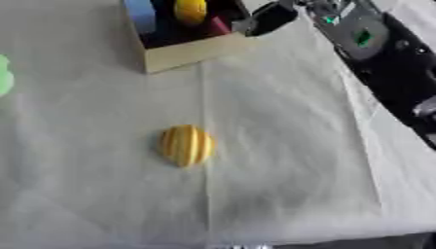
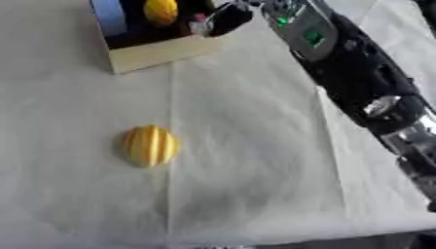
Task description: Pick up objects on the table and place them in the box.
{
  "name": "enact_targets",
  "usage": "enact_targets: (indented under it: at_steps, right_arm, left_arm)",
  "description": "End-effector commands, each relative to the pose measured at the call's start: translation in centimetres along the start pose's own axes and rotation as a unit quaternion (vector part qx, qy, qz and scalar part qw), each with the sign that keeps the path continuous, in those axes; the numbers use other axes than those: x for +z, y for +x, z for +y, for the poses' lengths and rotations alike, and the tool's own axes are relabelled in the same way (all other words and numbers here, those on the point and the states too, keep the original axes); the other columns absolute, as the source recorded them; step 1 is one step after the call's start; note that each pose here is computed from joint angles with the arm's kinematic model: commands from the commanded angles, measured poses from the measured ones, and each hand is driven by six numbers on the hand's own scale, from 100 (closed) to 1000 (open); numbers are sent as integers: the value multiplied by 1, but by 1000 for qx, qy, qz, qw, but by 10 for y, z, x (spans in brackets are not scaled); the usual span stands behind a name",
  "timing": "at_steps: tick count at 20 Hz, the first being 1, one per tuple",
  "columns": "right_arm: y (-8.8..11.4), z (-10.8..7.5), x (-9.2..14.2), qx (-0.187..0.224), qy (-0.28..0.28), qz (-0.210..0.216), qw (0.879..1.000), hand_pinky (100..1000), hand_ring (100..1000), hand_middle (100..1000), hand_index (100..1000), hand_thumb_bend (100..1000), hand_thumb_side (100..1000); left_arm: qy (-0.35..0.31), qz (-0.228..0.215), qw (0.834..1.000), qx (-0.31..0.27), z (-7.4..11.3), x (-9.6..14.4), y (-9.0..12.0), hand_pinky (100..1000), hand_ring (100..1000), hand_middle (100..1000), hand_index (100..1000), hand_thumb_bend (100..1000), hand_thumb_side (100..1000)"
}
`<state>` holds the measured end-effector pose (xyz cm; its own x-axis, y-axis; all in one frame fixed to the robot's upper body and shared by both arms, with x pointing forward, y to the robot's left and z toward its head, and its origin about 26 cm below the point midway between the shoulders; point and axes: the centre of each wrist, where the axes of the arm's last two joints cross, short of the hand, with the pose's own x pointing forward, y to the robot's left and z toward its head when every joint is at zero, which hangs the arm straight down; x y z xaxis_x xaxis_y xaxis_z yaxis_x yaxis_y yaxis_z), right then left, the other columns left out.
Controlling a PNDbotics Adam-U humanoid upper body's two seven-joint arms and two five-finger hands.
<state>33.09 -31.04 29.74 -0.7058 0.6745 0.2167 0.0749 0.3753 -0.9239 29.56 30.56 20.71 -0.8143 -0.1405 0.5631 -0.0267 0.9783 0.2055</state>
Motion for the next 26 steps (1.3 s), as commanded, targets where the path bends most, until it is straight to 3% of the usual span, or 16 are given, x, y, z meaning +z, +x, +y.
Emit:
enact_targets:
  at_steps: [1, 4, 6, 9, 12, 15, 19, 26]
  right_arm:
    - [36, -26, 12, 30, -32, -63, 997, 884, 804, 822, 978, 100, 100]
    - [35, -19, 21, 38, -28, -103, 993, 872, 798, 816, 938, 100, 115]
    - [30, -12, 28, 29, -33, -118, 992, 879, 794, 813, 926, 100, 263]
    - [21, -3, 42, 1, -53, -131, 990, 887, 791, 813, 922, 100, 377]
    - [13, 2, 55, -28, -85, -137, 987, 892, 787, 810, 916, 100, 418]
    - [7, 4, 67, -55, -130, -141, 980, 898, 786, 809, 913, 100, 492]
    - [1, 7, 81, -97, -184, -147, 967, 913, 779, 803, 901, 100, 586]
    - [-9, 19, 110, -137, -218, -129, 958, 925, 775, 801, 896, 100, 593]
  left_arm:
    - [-8, -8, 1000, -17, 5, -3, 7, 806, 737, 578, 790, 100, 582]
    - [-15, -5, 1000, -20, 5, -3, 7, 805, 737, 578, 792, 100, 579]
    - [-36, 0, 999, -37, 6, -5, 8, 803, 736, 578, 801, 100, 568]
    - [-118, -12, 986, -120, 9, -18, 15, 793, 738, 585, 836, 100, 539]
    - [-224, -33, 949, -218, 5, -37, 25, 793, 751, 612, 869, 100, 415]
    - [-335, -43, 900, -275, -7, -52, 33, 802, 765, 633, 880, 100, 368]
    - [-438, -39, 848, -296, -20, -63, 38, 815, 783, 659, 888, 100, 370]
    - [-532, -31, 795, -290, -54, -79, 42, 843, 815, 700, 887, 100, 396]
